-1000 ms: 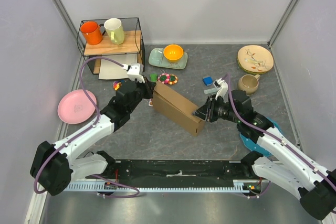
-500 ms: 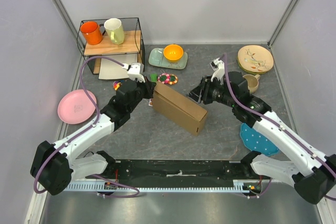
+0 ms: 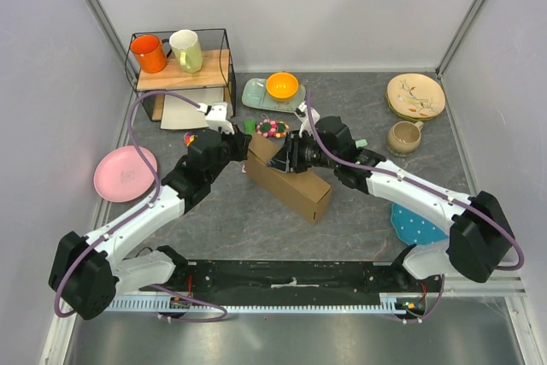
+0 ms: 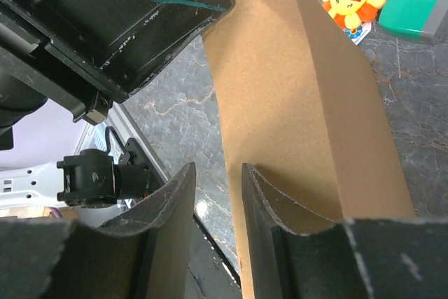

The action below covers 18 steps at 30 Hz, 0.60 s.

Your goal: Fold the paper box

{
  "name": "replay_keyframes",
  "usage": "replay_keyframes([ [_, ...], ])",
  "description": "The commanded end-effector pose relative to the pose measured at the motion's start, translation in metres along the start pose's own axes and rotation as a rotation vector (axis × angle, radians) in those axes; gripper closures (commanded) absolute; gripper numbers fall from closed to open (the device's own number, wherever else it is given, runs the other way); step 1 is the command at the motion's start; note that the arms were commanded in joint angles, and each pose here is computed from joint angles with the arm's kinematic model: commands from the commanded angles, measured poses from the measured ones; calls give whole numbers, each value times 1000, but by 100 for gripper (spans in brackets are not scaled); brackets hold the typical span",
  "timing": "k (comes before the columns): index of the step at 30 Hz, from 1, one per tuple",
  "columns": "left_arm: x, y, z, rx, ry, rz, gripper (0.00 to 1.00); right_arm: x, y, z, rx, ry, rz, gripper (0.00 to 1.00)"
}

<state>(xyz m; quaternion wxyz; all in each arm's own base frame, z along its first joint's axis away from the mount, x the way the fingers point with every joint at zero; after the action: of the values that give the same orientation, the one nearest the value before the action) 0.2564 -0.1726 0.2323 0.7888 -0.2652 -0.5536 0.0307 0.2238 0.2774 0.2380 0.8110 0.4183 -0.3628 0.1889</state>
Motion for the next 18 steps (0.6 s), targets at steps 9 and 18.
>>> replay_keyframes([
  [9,-34,13,10,41,227,-61,86,-71,-47,12,-245,183,56,60],
  [18,-53,22,24,48,294,-20,88,-82,-58,42,-359,244,164,59],
])
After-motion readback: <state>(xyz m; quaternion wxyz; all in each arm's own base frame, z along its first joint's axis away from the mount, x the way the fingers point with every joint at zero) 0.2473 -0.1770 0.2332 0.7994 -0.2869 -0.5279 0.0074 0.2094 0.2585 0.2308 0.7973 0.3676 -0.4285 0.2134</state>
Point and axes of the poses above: each gripper's point midway between its finger pads, its own z axis back along the fingers, its own y axis along the line the jaws close on, x = y × z, the point moved 8 cm from there along z, back along the fingers, and after that the axes turned 9 degrees about z, right-handed, at the moved point
